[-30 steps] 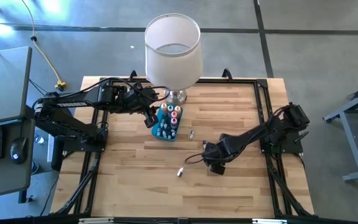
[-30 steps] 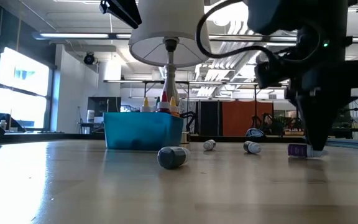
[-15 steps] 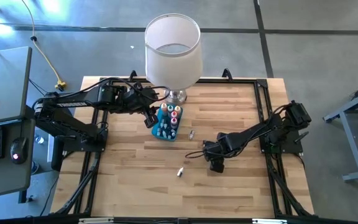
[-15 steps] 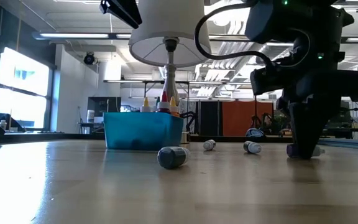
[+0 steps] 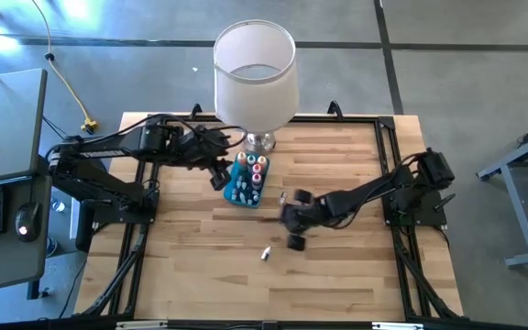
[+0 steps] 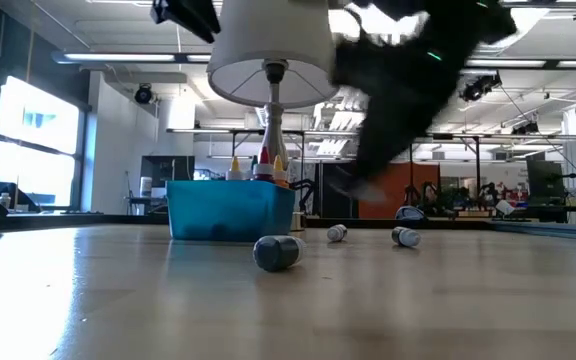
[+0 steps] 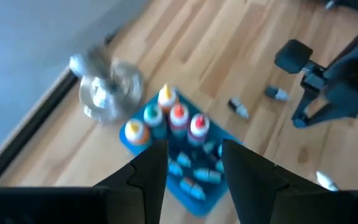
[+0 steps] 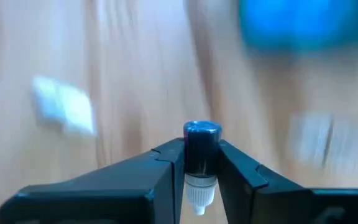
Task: Pick & Place food coloring
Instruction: Put the small violet food coloring bottle into the blue bin
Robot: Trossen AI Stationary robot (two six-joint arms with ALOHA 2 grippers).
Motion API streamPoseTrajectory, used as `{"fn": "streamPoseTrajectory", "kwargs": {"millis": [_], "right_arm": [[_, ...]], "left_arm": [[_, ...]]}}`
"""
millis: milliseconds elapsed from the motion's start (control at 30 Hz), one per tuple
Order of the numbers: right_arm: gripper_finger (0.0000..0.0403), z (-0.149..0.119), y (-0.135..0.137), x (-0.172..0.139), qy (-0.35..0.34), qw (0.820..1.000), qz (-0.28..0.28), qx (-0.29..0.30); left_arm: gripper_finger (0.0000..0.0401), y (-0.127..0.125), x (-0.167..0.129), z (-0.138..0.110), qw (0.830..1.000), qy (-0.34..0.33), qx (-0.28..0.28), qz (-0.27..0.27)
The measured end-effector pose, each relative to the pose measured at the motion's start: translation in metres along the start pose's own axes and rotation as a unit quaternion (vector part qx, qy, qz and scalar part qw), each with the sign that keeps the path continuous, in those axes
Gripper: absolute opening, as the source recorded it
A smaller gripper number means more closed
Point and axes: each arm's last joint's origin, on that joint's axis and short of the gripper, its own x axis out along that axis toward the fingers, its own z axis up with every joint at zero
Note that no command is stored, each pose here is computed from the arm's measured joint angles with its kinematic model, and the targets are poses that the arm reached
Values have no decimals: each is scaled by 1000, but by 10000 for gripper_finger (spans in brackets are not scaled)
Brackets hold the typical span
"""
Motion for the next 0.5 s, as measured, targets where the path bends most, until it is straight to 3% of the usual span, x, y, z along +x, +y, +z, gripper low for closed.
{"fn": "streamPoseTrajectory", "kwargs": {"millis": [133,200,333,500], "right_arm": [[79,54,-6,-8,-182,982,-11,-50],[79,74,-16,-9,-229,971,-21,-61],[73,92,-41,9,-240,968,-48,-53],[80,93,-57,43,-205,976,-24,-64]], "left_arm": [[147,5,-6,-9,999,33,-27,16],[147,8,-9,-13,998,48,-32,23],[147,12,-12,-19,996,72,-37,45],[147,15,-13,-22,993,80,-37,77]]}}
